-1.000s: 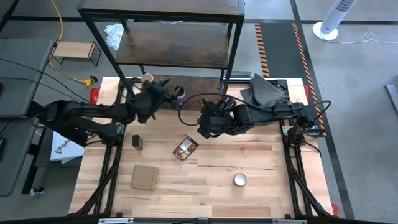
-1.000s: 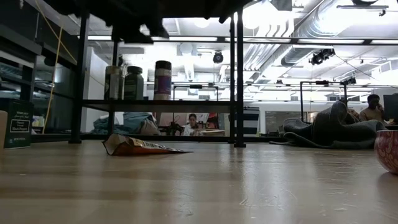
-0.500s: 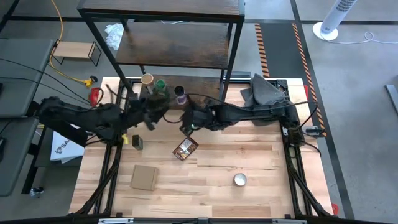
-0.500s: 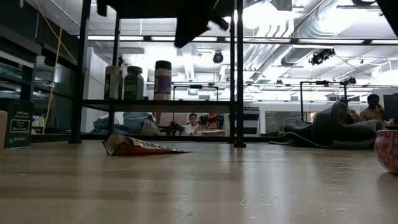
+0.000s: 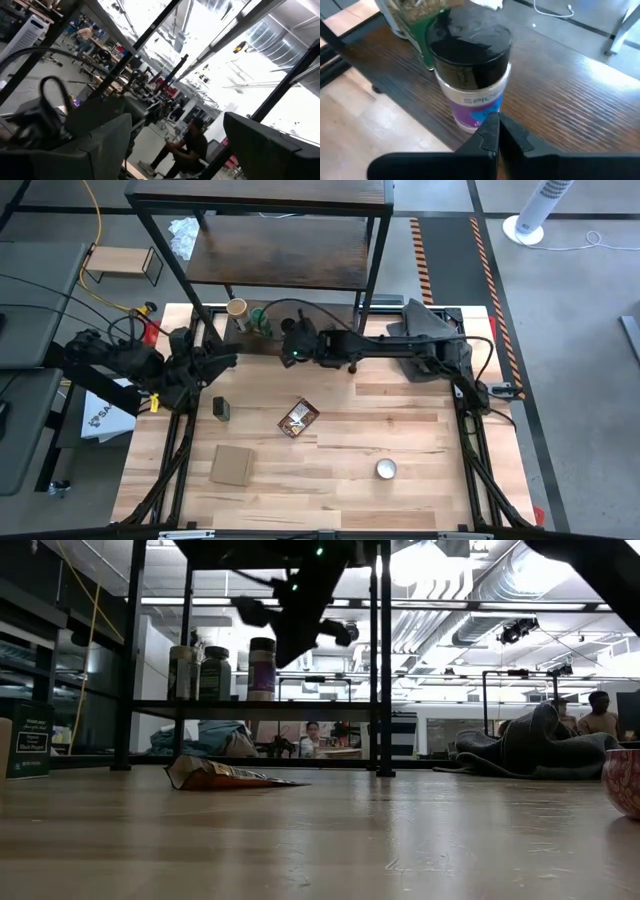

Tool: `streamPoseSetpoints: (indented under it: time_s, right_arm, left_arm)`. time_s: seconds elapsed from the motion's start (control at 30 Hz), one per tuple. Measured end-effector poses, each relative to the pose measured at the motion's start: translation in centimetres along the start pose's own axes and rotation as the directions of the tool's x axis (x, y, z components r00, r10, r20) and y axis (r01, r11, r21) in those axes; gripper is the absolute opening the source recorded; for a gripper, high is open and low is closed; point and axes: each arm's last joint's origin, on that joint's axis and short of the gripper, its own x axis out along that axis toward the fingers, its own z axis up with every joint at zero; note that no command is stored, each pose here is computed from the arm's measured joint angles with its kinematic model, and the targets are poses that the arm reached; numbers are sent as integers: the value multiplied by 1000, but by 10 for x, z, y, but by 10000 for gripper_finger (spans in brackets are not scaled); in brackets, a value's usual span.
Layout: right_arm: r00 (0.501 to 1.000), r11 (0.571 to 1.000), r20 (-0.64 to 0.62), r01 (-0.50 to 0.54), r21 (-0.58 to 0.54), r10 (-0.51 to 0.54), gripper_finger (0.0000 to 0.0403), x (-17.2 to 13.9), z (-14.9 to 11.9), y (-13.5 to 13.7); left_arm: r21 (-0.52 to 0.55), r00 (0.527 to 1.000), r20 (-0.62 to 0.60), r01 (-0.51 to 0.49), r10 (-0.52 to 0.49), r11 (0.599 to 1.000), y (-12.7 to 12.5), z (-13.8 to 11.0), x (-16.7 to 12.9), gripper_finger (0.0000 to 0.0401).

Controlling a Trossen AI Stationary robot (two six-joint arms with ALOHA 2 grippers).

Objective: Shelf spices
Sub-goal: Put the black seasoning bottle on the shelf, then put the black seasoning can on the shelf

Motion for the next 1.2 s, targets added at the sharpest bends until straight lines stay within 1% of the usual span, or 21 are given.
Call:
streamPoseSetpoints:
  time_s: [0.23, 0.33, 0.5, 0.6, 0.67, 0.77, 0.87, 0.97, 1.07, 1.13, 1.2]
  right_arm:
    - [996, 999, 76, -49, -8, 50, 0, 19, -4, 15]
    - [992, 998, 105, -69, 13, 67, 0, 23, -4, 19]
    - [986, 995, 150, -87, 54, 78, 0, 31, 1, 19]
    - [982, 993, 160, -110, 52, 100, 0, 37, 3, 18]
    - [981, 991, 144, -132, 25, 127, 0, 38, 3, 17]
    - [987, 990, 89, -127, -67, 133, 0, 37, -1, 16]
    - [991, 979, 39, -117, -168, 125, 0, 24, 0, 12]
    - [989, 962, 2, -145, -230, 150, 0, 0, 8, 5]
    - [979, 931, -60, -204, -303, 195, 0, -26, 12, 1]
    - [963, 899, -100, -269, -345, 250, 0, -45, 16, -2]
    - [942, 866, -141, -334, -371, 303, 0, -66, 20, -7]
  left_arm:
    - [-7, 1000, -15, 19, -20, 1000, -2, -1, -2, 312]
    - [-33, 999, -21, 27, -28, 999, -3, -1, -3, 312]
    - [-68, 999, -34, 40, -42, 997, -5, -3, -4, 312]
    - [-73, 998, -43, 48, -51, 996, -6, -3, -5, 312]
    - [-76, 997, -45, 52, -56, 996, -7, -4, -5, 312]
    - [-97, 997, -47, 54, -58, 994, -7, -4, -5, 312]
    - [-104, 997, -51, 59, -64, 993, -7, -4, -6, 312]
    - [-108, 994, -67, 77, -84, 991, -8, -5, -5, 312]
    - [-90, 989, -111, 90, -100, 992, -8, -10, -4, 312]
    - [-72, 982, -151, 99, -109, 992, -7, -15, -3, 312]
    - [-81, 979, -173, 98, -111, 992, -8, -19, -1, 312]
